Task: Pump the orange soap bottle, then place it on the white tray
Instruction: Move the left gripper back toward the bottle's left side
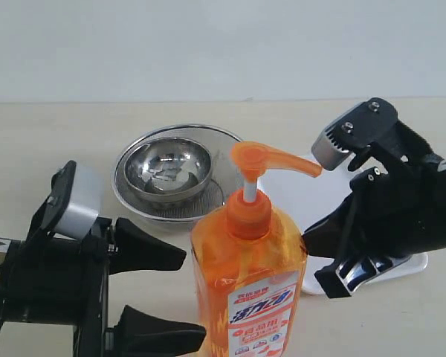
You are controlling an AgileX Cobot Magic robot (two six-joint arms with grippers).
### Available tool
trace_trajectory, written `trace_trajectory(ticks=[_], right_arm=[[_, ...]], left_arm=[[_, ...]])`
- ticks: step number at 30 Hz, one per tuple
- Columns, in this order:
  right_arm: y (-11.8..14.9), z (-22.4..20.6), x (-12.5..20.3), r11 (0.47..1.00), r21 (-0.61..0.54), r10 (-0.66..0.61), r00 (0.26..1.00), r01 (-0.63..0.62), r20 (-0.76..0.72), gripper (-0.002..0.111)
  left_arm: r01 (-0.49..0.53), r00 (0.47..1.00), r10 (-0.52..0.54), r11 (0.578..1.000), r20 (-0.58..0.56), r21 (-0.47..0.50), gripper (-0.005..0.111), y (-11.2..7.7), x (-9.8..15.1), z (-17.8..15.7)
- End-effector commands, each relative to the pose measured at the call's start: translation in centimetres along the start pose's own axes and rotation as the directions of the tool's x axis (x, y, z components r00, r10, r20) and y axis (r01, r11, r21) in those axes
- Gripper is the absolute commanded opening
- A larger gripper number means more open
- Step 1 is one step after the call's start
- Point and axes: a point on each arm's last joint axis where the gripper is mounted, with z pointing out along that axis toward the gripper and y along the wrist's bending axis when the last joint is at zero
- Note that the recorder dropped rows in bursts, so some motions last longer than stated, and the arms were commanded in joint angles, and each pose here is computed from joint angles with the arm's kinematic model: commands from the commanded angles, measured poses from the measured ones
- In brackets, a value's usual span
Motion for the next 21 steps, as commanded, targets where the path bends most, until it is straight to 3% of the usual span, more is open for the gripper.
trace_trajectory(ticks=[1,14,21], right_arm=[[0.0,-0.1,-0.3,1.000,-0.003,0.012,1.000,-0.012,0.020,0.000],[0.0,-0.1,-0.3,1.000,0.003,0.013,1.000,-0.013,0.025,0.000],[0.0,-0.1,-0.4,1.000,0.005,0.016,0.999,-0.016,0.030,0.000]], left_arm=[[0.009,1.000,-0.009,1.000,0.017,0.020,0.083,-0.2,0.0,0.2],[0.001,0.999,0.000,1.000,0.051,-0.002,0.083,0.5,-0.4,0.6],[-0.026,0.998,0.024,0.999,0.052,0.043,0.083,0.2,-1.0,2.2]])
